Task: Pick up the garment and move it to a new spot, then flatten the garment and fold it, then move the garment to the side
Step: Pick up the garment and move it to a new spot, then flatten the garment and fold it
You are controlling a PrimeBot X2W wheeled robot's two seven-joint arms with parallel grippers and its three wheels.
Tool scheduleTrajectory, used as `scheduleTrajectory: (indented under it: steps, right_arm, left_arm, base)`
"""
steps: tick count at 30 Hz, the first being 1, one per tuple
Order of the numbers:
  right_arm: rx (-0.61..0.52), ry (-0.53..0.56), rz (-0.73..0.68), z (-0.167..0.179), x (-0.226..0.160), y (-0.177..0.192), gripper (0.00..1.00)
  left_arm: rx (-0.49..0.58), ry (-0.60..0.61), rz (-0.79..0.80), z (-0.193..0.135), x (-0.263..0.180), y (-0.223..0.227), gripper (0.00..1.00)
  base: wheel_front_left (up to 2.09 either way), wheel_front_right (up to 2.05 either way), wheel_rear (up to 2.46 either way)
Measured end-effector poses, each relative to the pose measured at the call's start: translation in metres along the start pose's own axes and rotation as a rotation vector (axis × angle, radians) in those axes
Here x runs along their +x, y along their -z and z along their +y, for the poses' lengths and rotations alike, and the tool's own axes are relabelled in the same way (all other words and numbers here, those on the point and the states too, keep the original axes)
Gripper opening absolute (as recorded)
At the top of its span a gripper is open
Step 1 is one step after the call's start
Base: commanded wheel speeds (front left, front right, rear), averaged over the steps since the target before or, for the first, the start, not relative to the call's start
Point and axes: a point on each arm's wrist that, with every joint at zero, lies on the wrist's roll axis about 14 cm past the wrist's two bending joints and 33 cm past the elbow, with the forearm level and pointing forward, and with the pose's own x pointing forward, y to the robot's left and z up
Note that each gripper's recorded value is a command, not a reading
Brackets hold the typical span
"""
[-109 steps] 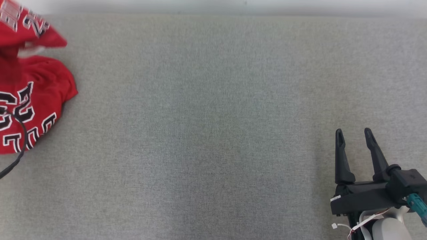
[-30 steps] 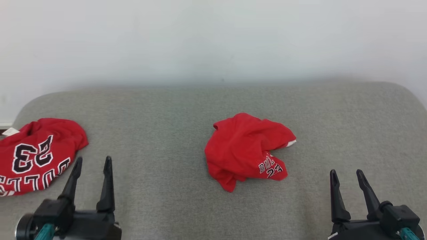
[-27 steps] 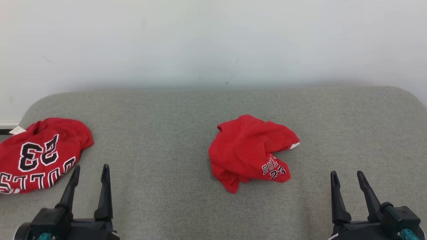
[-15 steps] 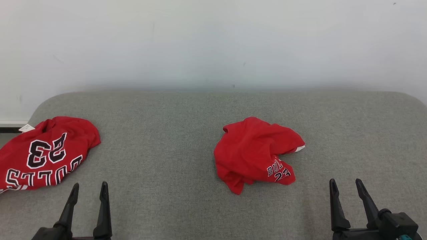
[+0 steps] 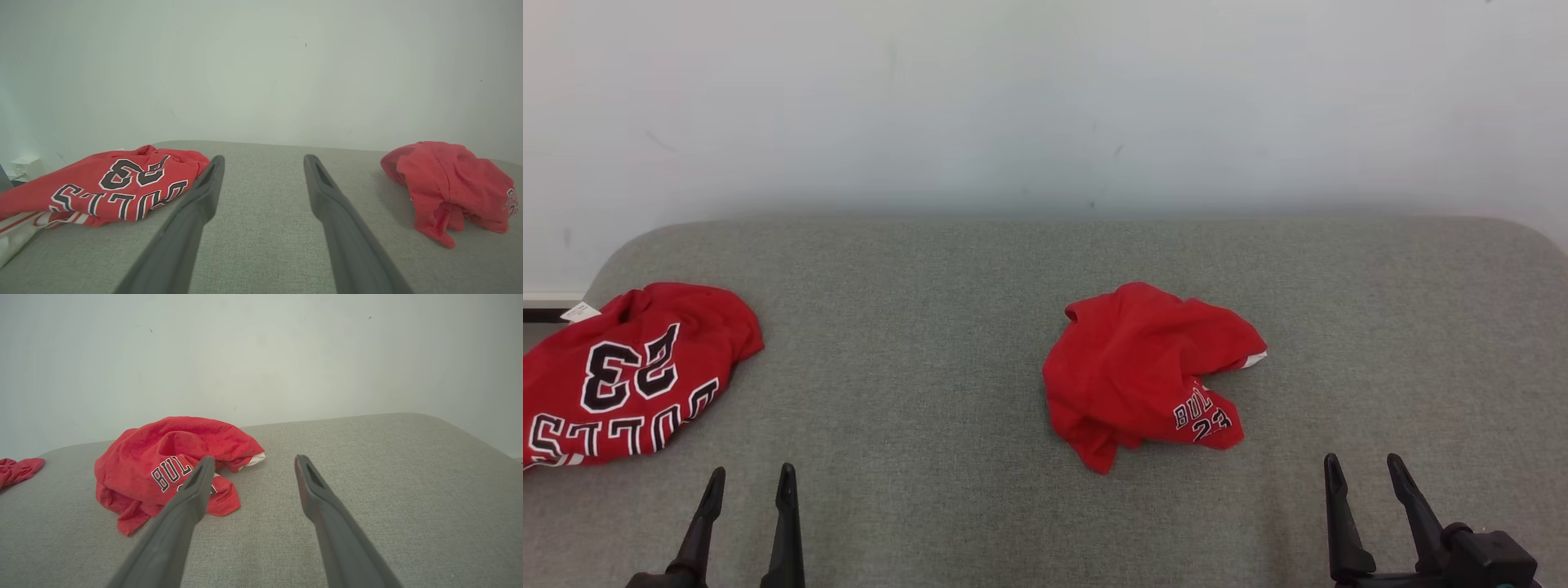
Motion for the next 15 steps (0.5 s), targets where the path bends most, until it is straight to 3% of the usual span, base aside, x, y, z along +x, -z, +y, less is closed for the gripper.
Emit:
scheduleTrajectory:
  steps: [15]
  right_arm:
    - [0.001,0.010,0.007,-0.0033,0.0000,0.0028,1.00]
  left_arm:
    - [0.005,0.015,0.017,-0.0052,0.0003,0.0068,1.00]
  base:
    - [0.00,0.00,0.00]
